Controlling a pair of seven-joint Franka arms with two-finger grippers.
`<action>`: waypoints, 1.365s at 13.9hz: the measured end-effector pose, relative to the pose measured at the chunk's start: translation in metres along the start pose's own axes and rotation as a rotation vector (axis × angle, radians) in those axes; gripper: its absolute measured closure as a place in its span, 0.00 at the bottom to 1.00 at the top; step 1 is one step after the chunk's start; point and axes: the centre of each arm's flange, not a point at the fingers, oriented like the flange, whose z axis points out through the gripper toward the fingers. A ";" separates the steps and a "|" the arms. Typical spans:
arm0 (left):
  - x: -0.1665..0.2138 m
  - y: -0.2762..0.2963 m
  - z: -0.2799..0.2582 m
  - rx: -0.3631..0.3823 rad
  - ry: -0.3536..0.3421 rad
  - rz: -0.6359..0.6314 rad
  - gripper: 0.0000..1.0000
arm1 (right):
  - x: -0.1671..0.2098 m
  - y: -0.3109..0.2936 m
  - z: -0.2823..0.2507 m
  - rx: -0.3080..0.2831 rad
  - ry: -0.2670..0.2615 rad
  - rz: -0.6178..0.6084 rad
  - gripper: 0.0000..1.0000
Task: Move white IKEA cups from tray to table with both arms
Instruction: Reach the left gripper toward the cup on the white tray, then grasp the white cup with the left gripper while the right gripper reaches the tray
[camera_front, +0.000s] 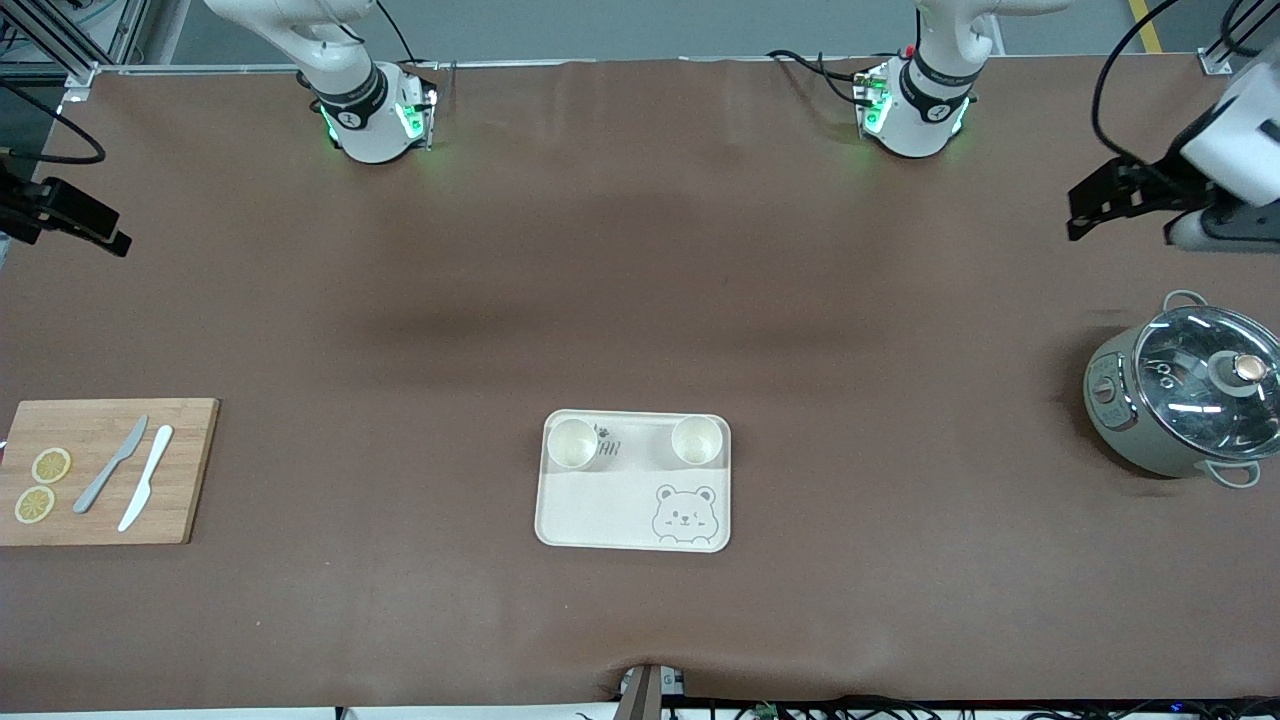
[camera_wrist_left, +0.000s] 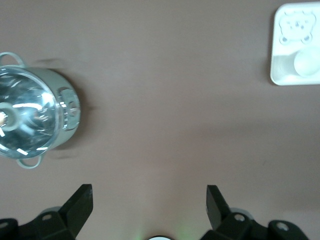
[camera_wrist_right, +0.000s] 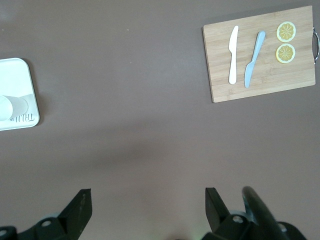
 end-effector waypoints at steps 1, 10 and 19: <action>0.012 0.021 0.015 -0.001 -0.007 0.031 0.00 | 0.003 0.000 0.000 0.002 0.016 0.001 0.00; 0.091 0.200 0.166 -0.051 0.048 -0.190 0.00 | 0.034 -0.002 0.041 -0.039 -0.012 0.006 0.00; 0.130 0.305 0.331 -0.129 0.080 -0.350 0.15 | 0.108 -0.018 0.192 -0.079 -0.139 -0.015 0.00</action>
